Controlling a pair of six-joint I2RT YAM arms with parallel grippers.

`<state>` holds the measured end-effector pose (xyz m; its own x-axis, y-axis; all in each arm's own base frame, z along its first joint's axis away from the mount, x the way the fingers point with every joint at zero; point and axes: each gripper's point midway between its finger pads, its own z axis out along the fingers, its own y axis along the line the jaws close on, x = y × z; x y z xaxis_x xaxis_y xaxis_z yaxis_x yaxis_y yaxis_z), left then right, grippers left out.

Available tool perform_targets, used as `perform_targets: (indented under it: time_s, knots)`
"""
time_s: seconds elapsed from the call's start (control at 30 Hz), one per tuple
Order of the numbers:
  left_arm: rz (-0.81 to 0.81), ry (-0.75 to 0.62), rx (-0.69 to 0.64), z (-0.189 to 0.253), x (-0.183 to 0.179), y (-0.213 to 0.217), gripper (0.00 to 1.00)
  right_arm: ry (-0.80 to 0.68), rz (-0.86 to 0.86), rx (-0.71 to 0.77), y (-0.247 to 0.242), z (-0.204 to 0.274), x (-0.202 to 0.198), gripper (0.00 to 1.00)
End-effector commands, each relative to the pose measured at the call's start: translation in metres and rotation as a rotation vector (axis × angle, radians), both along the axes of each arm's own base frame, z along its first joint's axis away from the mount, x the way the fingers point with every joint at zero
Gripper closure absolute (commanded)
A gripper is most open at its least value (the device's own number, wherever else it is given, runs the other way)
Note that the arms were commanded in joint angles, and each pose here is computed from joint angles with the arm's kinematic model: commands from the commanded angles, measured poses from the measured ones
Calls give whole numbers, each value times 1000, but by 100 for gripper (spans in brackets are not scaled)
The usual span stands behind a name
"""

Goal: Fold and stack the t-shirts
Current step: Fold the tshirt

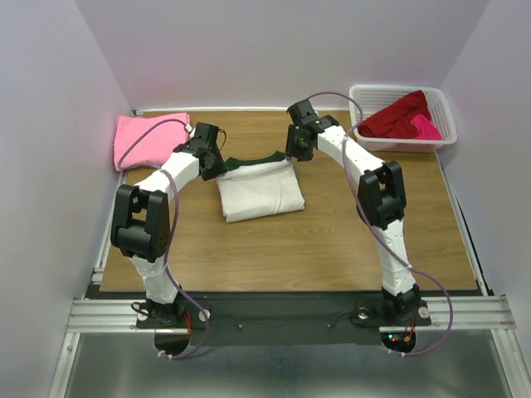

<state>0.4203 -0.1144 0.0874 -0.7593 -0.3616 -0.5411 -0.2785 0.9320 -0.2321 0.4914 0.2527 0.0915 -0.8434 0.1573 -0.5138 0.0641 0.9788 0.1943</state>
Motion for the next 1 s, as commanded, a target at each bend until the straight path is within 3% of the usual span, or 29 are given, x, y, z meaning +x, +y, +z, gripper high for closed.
perform_targets:
  time_s: [0.0,0.1,0.27,0.33,0.47,0.5,0.57,0.73,0.97]
  knots:
    - [-22,-152,-47,49,31,-7,45,-158,-38,52,0,49,30,47]
    - [-31,-259,-50,90,32,-4,29,-230,18,90,3,84,26,41]
    - [-63,-341,-59,121,12,0,26,-252,148,154,14,100,5,41]
    - [-95,-353,-68,117,-1,-2,32,-259,220,209,25,103,-3,41]
    - [-155,-336,-101,93,-11,-11,54,-226,347,309,48,84,-18,49]
    - [-183,-323,-123,88,-13,-17,66,-222,373,332,55,75,-16,52]
    - [-200,-297,-136,72,-6,-23,75,-217,408,367,66,71,-14,56]
    - [-188,-245,-69,40,28,-22,82,-188,401,338,72,29,11,64]
    - [-205,-214,-33,8,69,-29,82,-174,306,332,53,-7,44,66]
